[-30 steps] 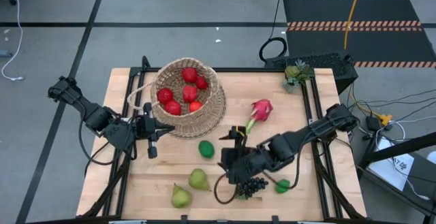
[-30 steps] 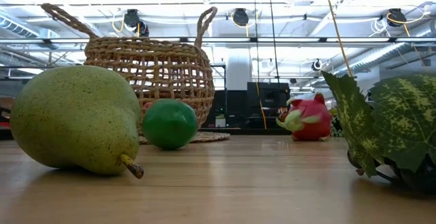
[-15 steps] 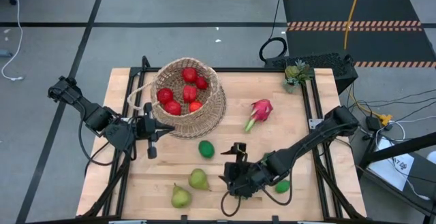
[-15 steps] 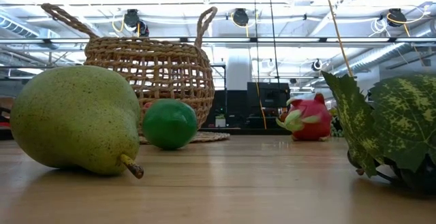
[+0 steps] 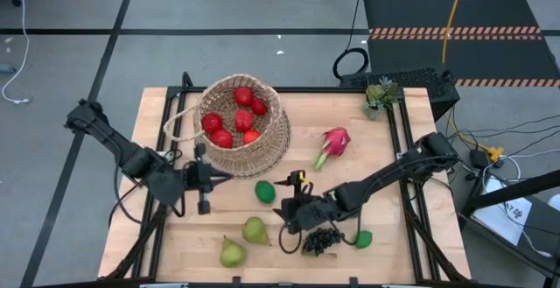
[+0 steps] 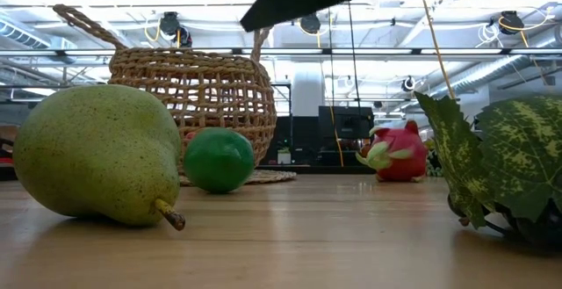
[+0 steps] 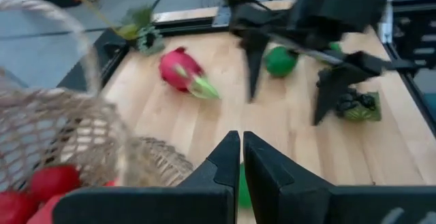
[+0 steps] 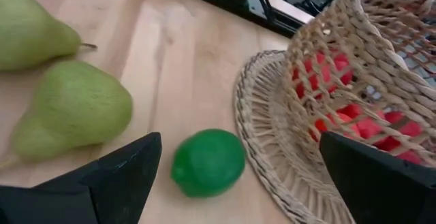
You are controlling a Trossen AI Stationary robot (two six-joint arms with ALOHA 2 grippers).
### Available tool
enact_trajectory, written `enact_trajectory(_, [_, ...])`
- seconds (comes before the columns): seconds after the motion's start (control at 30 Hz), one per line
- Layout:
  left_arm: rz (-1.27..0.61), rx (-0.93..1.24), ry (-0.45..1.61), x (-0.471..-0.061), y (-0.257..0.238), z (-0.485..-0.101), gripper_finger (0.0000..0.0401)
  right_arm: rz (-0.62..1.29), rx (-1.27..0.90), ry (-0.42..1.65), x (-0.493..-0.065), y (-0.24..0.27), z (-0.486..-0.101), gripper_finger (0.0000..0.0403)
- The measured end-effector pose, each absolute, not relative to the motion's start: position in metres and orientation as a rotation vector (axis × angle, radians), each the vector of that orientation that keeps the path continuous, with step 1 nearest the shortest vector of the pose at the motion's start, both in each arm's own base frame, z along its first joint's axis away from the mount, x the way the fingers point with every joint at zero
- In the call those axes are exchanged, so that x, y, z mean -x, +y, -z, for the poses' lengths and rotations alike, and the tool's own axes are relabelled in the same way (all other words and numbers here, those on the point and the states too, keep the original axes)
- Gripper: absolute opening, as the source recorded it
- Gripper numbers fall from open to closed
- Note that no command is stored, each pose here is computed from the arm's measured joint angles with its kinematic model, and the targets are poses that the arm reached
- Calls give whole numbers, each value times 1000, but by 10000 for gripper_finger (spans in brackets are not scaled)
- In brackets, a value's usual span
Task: Build produce basket
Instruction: Put the dragon fruit into the basket
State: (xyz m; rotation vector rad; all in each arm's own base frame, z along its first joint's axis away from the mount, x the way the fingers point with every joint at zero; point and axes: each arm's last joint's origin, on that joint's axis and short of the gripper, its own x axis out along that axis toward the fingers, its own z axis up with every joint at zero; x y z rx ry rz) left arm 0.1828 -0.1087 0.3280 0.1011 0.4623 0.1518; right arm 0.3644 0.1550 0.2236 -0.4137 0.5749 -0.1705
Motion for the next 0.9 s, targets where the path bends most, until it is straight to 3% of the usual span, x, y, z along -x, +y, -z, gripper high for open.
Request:
enact_trajectory(0.4, [142,-117,353,-220,-143,-327,31,69,435,620,-353,163,-228,393])
enact_trajectory(0.57, [203,-140,420,-241,-167,-318,75,35,415,612,-333,173,-248,393])
enact_trajectory(0.9, [232,-313,540,-298,-208,-311,156,23,171,596,-283,185,-291,393])
